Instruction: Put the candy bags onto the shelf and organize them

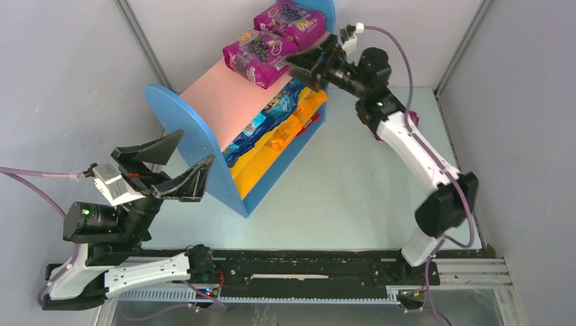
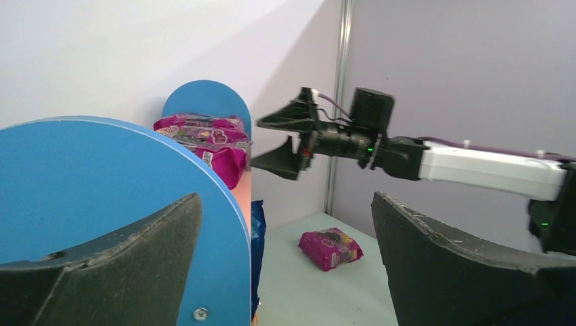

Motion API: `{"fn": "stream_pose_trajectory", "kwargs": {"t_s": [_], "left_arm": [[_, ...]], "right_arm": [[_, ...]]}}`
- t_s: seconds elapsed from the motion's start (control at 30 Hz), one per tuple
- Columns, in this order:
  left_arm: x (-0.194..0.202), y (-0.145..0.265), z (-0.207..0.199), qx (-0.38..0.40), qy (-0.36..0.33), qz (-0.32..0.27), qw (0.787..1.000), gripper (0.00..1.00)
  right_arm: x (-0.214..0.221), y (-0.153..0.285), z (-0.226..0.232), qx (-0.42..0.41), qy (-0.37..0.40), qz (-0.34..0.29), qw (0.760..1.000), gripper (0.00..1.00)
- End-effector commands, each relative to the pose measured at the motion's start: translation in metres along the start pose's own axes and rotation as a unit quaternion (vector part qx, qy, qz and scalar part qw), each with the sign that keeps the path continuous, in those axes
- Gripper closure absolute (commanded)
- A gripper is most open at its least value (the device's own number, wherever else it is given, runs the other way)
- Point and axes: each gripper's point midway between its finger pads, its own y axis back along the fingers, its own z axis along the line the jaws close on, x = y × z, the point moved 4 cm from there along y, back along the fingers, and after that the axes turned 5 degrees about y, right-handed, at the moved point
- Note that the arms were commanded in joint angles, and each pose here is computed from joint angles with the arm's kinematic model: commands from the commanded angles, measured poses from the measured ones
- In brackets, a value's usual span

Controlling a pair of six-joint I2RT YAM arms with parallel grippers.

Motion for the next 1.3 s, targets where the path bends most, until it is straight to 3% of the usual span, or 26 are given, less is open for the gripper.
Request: {"fn": "stream_pose_trajectory", "kwargs": {"t_s": [0.0, 0.1, 0.17, 0.3, 0.4, 0.67, 0.8, 1.0, 1.13, 1.27], "left_arm": [[0.009, -0.006, -0.005, 0.002, -0.008, 0.009, 1.0, 0.0], [0.012, -0.008, -0.006, 0.002, -0.011, 0.014, 1.0, 0.0], [0.014, -0.01, -0.007, 0.002, -0.013, 0.017, 1.0, 0.0], [0.018, -0.013, -0.009, 0.003, -0.014, 0.023, 1.0, 0.0], [0.021, -0.015, -0.011, 0.005, -0.015, 0.027, 1.0, 0.0], [0.026, -0.018, -0.014, 0.007, -0.018, 0.035, 0.999, 0.0], [0.026, -0.018, -0.013, 0.007, -0.016, 0.034, 0.999, 0.0], [0.022, -0.015, -0.013, 0.011, -0.01, 0.027, 1.0, 0.0], [0.021, -0.015, -0.013, 0.01, -0.011, 0.027, 1.0, 0.0], [0.024, -0.016, -0.013, 0.011, -0.016, 0.03, 0.999, 0.0]], "right_arm": [[0.014, 0.07, 0.037, -0.008, 0.086, 0.02, 0.996, 0.12], [0.04, 0.125, 0.014, 0.054, 0.116, 0.025, 0.991, 0.1], [0.052, 0.159, -0.019, 0.144, 0.145, 0.02, 0.979, 0.07], [0.067, 0.234, -0.094, 0.35, 0.184, 0.01, 0.919, 0.05], [0.076, 0.284, -0.139, 0.445, 0.174, 0.001, 0.878, 0.04], [0.059, 0.349, -0.204, 0.511, 0.13, -0.062, 0.848, 0.02], [0.013, 0.366, -0.234, 0.521, 0.1, -0.129, 0.838, 0.02], [-0.06, 0.4, -0.283, 0.579, 0.052, -0.202, 0.788, 0.02], [-0.103, 0.397, -0.311, 0.581, 0.061, -0.215, 0.783, 0.02], [-0.132, 0.392, -0.349, 0.556, 0.035, -0.196, 0.807, 0.01]]}}
